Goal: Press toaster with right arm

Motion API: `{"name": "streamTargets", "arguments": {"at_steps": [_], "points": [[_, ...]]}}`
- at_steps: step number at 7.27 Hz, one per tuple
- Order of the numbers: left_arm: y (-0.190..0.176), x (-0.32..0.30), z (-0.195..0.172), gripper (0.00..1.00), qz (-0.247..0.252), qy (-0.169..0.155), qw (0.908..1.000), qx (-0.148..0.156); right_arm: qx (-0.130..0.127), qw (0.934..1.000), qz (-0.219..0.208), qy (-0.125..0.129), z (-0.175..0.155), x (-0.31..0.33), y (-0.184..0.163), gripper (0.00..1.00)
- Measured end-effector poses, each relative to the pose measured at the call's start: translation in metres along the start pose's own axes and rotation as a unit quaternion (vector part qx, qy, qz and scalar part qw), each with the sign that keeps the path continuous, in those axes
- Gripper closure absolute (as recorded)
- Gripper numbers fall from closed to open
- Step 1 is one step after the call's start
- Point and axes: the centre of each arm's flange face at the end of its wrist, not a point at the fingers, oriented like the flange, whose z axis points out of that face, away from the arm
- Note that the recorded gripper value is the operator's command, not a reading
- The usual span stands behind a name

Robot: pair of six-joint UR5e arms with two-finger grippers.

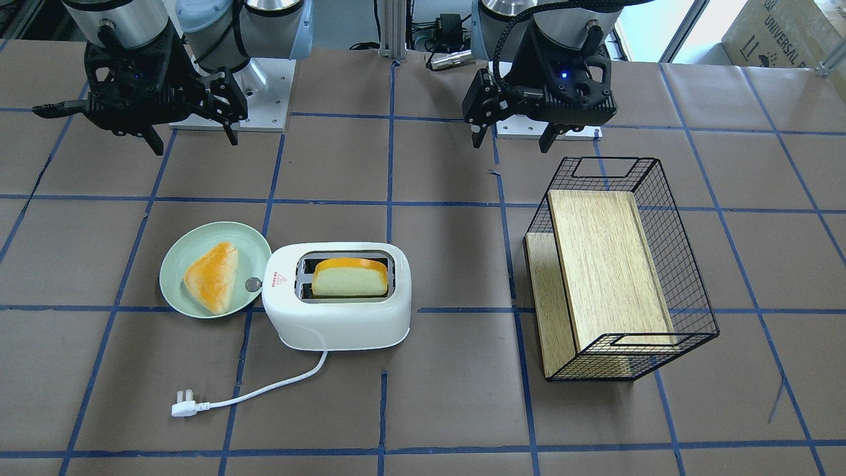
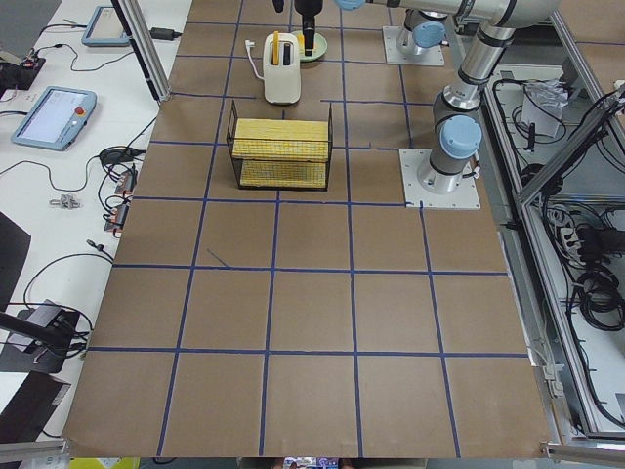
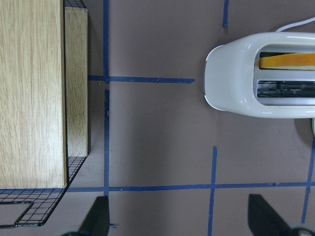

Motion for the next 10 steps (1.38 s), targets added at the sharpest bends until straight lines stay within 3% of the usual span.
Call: {"name": "streamTargets", "arguments": {"at_steps": [2, 4, 5, 6, 9, 10], "points": [[0.0, 0.0, 0.0, 0.0, 0.0, 0.0, 1.0, 0.0, -0.014, 0.9939, -0.109, -0.003, 0.015, 0.004, -0.011, 0.08], [0.0, 0.0, 0.0, 0.0, 0.0, 0.0, 1.0, 0.0, -0.019, 0.9722, -0.233, -0.008, 0.042, 0.009, -0.036, 0.14], [0.0, 0.0, 0.0, 0.0, 0.001, 0.0, 1.0, 0.0, -0.019, 0.9547, -0.297, -0.009, 0.055, 0.012, -0.049, 0.41], [0.0, 0.0, 0.0, 0.0, 0.001, 0.0, 1.0, 0.0, -0.017, 0.9335, -0.358, -0.008, 0.065, 0.015, -0.058, 0.61], [0.0, 0.0, 0.0, 0.0, 0.001, 0.0, 1.0, 0.0, 0.005, 0.8636, -0.504, 0.012, 0.089, 0.021, -0.088, 0.87], [0.0, 0.0, 0.0, 0.0, 0.0, 0.0, 1.0, 0.0, 0.013, 0.8456, -0.533, 0.019, 0.101, 0.022, -0.099, 0.9]]}}
